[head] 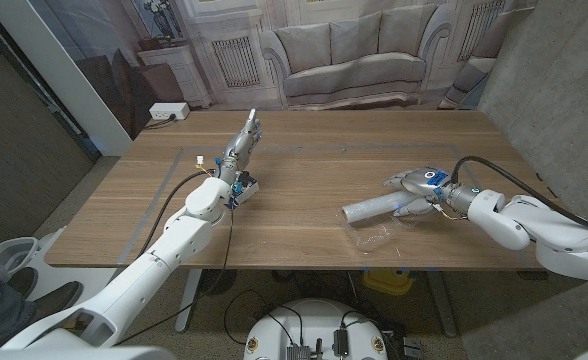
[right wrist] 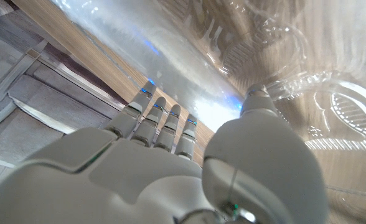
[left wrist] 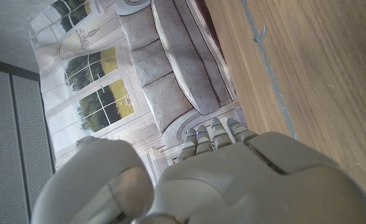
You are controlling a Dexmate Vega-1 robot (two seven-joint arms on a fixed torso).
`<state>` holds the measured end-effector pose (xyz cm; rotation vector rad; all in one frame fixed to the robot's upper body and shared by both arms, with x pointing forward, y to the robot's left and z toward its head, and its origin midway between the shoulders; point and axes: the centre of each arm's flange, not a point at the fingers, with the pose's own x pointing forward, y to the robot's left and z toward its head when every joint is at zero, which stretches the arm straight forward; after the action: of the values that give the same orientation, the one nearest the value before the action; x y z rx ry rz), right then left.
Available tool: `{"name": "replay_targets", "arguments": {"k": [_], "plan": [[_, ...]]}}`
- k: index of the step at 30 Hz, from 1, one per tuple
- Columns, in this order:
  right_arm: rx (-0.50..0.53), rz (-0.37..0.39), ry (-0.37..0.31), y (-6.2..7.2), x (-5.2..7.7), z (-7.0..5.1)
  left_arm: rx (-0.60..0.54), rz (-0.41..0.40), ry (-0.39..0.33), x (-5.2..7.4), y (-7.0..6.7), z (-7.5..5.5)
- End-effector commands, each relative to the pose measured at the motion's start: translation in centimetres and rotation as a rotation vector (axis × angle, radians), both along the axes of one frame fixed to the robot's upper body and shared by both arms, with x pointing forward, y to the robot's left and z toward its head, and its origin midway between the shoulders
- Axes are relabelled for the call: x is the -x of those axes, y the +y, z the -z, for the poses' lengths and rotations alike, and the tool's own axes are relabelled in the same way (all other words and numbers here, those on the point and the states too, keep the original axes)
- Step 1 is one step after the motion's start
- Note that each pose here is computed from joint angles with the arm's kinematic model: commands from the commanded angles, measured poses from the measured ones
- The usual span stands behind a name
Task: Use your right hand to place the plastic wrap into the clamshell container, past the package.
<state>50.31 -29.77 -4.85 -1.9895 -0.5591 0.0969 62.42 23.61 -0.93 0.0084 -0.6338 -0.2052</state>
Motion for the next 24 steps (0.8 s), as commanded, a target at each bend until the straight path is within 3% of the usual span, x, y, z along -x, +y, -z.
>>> {"name": "replay_targets", "arguments": {"k": [1, 24], "plan": [[0.004, 0.015, 0.002, 0.0, 0.4, -0.2, 0.001, 0.008, 0.003, -0.3, 0.0, 0.0], [-0.022, 0.058, 0.003, -0.7, 1.7, 0.3, -0.003, 0.02, 0.008, -0.6, -0.2, 0.2]]}}
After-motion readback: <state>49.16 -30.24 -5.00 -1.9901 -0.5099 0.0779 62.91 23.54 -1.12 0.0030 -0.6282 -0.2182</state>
